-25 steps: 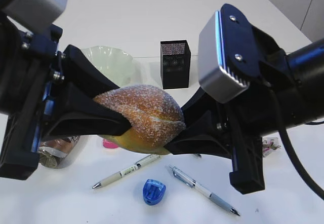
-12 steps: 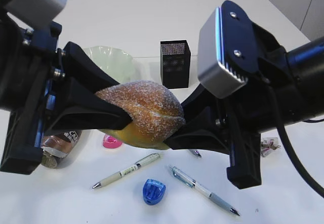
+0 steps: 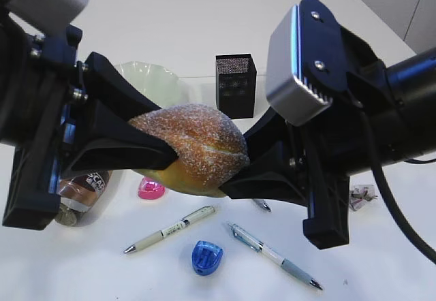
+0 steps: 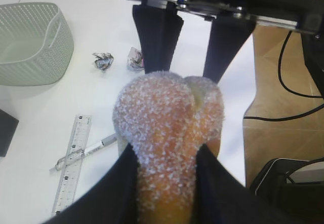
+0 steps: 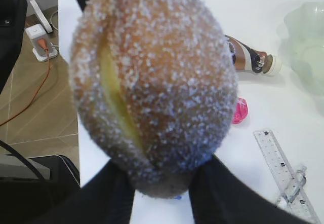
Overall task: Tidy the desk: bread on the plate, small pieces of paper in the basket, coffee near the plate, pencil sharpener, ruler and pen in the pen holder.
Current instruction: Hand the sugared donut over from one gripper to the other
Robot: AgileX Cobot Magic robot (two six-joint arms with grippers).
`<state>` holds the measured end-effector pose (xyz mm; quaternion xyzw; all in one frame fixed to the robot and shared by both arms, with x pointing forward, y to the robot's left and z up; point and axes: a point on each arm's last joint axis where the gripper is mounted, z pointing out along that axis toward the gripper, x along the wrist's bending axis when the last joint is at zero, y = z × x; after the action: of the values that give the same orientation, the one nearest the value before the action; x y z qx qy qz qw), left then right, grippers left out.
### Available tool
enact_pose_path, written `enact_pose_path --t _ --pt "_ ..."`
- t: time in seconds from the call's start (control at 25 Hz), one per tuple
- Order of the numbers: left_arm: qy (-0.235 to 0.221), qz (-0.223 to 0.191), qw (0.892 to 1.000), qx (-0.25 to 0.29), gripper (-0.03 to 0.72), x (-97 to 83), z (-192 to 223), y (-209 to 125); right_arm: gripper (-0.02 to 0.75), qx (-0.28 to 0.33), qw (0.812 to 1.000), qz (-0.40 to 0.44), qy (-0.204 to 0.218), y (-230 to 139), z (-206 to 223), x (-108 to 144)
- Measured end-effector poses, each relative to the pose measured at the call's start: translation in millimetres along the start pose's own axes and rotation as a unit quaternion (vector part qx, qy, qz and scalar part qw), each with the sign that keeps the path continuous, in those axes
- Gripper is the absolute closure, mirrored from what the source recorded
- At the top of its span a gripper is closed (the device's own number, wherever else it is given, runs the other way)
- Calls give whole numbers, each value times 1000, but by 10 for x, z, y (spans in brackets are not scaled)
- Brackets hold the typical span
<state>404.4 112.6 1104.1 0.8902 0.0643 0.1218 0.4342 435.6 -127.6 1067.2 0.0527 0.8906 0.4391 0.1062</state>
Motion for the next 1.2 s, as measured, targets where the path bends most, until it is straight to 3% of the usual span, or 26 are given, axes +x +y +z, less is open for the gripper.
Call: enact_pose_path --t 0.16,0.44,0.64,1.2 --pt "1 0 1000 0 501 1 0 1 365 0 1000 1 1 -2 -2 -1" --pt "3 0 1000 -1 502 5 0 2 277 0 1000 1 3 -4 -4 2" --pt "8 0 1000 -4 501 15 0 8 171 -8 1000 11 -6 10 -4 -16" --pt "16 -3 1000 -7 501 41 27 8 141 -5 999 12 -36 22 -12 -74"
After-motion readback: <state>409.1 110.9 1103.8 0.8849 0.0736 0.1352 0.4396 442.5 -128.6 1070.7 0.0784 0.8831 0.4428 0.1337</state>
